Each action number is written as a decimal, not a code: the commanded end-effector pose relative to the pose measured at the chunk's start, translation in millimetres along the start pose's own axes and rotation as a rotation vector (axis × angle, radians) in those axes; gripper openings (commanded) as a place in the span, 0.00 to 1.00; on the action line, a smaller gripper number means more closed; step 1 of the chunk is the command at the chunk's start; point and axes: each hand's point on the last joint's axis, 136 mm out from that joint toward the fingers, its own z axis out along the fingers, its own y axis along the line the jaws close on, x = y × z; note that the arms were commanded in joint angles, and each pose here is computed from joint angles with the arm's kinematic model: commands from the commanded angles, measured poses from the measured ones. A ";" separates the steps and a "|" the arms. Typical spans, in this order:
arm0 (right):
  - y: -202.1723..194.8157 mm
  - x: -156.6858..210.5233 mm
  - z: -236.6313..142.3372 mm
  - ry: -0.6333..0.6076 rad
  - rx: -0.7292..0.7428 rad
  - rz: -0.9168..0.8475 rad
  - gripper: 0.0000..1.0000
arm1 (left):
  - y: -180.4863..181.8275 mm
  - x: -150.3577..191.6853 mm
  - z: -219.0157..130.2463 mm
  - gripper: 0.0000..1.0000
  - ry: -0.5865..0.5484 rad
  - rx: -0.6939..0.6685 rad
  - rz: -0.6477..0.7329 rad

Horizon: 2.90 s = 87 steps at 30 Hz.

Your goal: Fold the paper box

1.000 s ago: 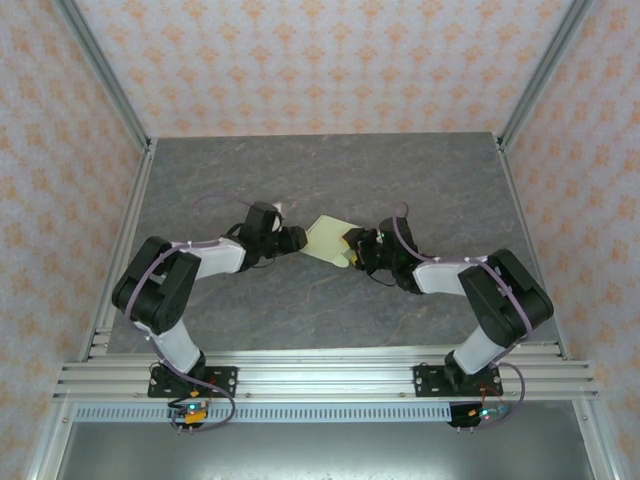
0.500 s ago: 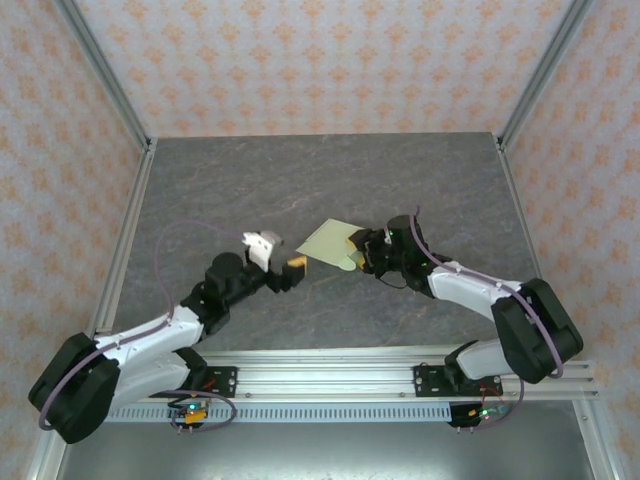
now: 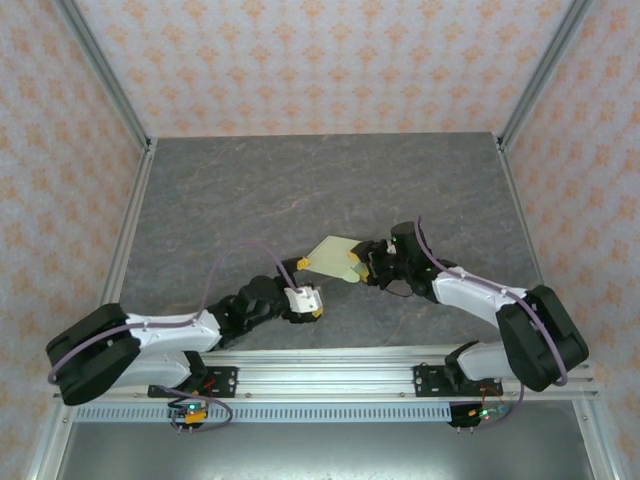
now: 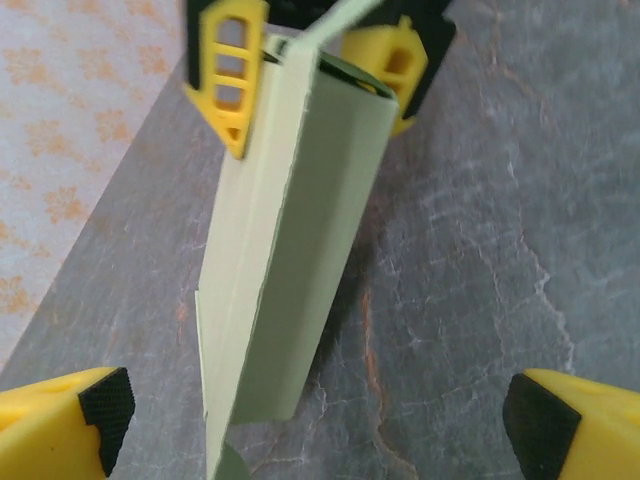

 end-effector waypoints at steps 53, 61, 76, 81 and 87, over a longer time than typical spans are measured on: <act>34.7 -31.4 -107.4 -0.264 -0.033 -0.214 0.83 | -6.6 -0.6 -1.5 0.42 0.675 0.535 -0.102; 15.2 -35.5 -90.8 -0.228 0.011 -0.198 0.84 | -4.4 -2.2 10.4 0.52 0.685 0.557 -0.055; 5.4 -26.0 -93.0 -0.183 0.058 -0.291 0.82 | 17.6 -35.2 22.7 0.66 0.567 0.509 -0.065; 3.2 -35.5 -102.6 -0.265 0.139 -0.506 0.74 | 45.7 -69.4 0.9 0.74 0.426 0.396 -0.143; 21.0 -23.3 -98.3 -0.301 0.177 -0.829 0.65 | 75.9 -96.9 -49.2 0.99 0.200 0.187 -0.417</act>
